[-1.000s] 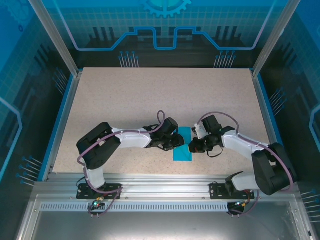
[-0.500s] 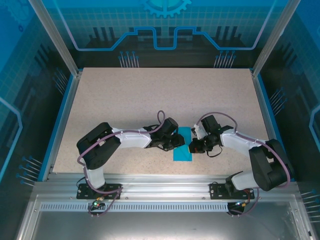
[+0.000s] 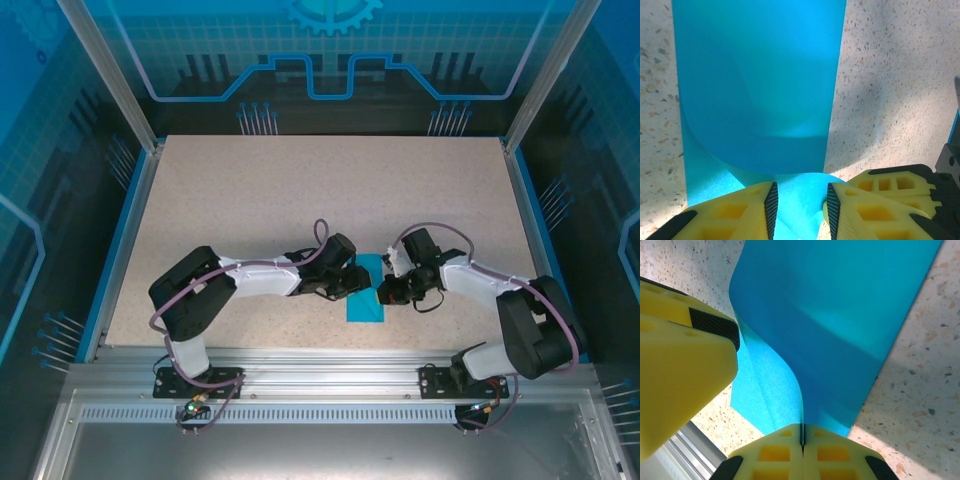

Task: Fold a paper plane with a square sheet of paper (pick it up from the middle)
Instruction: Fold the triangle at the bottom-center of the table.

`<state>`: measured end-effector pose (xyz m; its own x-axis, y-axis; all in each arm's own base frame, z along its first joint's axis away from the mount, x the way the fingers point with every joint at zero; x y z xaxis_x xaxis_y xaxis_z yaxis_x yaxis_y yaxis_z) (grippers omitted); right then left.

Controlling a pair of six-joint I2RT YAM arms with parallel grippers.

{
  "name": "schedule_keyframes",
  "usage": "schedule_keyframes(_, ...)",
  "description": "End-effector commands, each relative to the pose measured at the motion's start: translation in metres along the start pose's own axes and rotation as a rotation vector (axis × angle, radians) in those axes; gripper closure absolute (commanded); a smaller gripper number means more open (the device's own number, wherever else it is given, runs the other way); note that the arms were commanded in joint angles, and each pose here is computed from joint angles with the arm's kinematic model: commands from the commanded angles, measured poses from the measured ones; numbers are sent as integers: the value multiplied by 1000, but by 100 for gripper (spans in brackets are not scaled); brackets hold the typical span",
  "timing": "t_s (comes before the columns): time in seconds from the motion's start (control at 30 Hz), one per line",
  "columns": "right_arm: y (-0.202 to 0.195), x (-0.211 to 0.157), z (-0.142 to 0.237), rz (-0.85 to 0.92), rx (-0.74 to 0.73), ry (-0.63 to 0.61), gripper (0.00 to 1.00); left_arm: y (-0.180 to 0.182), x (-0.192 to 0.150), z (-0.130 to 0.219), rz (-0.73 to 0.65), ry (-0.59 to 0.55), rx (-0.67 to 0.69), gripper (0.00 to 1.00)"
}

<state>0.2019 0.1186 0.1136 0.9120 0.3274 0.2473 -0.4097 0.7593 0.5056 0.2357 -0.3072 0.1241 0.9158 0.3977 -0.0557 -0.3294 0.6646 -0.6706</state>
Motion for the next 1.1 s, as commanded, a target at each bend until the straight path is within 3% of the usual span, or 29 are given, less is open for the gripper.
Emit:
schedule_keyframes(0.0, -3, 5, 3, -2, -4, 7, 96, -3, -3, 10, -18, -22, -10, 64)
schedule_keyframes(1.07, -9, 16, 0, -6, -33, 38, 95, 0, -3, 18, -8, -59, -29, 65)
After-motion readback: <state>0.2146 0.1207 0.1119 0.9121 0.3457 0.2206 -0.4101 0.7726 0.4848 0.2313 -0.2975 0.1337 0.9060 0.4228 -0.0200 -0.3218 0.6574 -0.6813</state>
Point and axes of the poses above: each hand's point on the last joint's axis, 136 mm out from that joint toward the fingers, its own z axis back along the fingers, its own y axis along the line the jaws close on, x = y × z, the point moved 10 cm from there along z, back along the fingers, and after that the axes turned 13 degrees about z, right-handed, at the moved point
